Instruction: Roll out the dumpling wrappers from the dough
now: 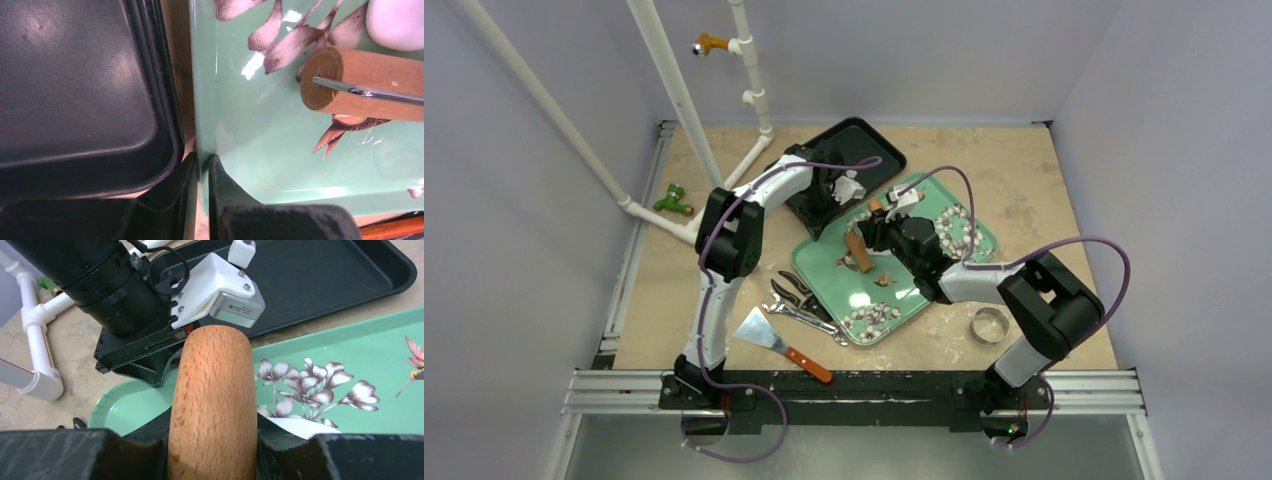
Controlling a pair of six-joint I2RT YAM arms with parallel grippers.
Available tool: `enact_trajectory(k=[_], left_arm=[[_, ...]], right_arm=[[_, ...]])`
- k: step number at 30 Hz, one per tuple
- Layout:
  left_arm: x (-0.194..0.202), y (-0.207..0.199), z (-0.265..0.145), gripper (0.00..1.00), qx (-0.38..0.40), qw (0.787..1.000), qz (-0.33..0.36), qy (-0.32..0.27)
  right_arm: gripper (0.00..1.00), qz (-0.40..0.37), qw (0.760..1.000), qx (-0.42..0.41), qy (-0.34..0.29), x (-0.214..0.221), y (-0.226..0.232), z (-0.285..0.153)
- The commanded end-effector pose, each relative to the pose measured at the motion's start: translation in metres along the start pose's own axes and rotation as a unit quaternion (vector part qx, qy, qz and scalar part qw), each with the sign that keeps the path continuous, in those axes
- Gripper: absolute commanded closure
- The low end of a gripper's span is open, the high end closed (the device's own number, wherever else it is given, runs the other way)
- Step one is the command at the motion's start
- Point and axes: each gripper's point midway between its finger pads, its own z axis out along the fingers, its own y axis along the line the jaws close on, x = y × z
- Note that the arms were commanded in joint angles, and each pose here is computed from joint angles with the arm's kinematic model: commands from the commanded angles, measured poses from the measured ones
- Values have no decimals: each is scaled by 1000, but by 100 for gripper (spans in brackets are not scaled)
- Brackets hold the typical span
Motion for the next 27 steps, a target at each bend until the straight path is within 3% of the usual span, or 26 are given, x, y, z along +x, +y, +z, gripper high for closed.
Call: enact_trajectory(k=[1,5,10,13,16,19,27], left_arm=[[-7,4,2,100,-1,1000,-6,-8],[-7,3,2,100,3,1000,-7,-9],[-7,3,2,100,5,1000,-8,-10],[-7,3,2,100,8,1000,-8,-11],[-7,2,1,100,10,1000,-8,-12],[-7,3,1,100,10,1000,-9,-13],[-7,2,1,100,14,1000,-8,-13]], right_arm=[[100,-26,994,21,104,58,-17,-17],[100,-46,997,9,54,-8,-3,-9],[100,-32,997,-54,-47,-124,24,-14],[100,-36,994,-56,-81,-163,21,-20],[100,-75,994,14,-75,-159,-10,-16],[100,-112,989,93,-26,-126,-46,-11],[100,-114,990,85,25,-40,-53,-3]])
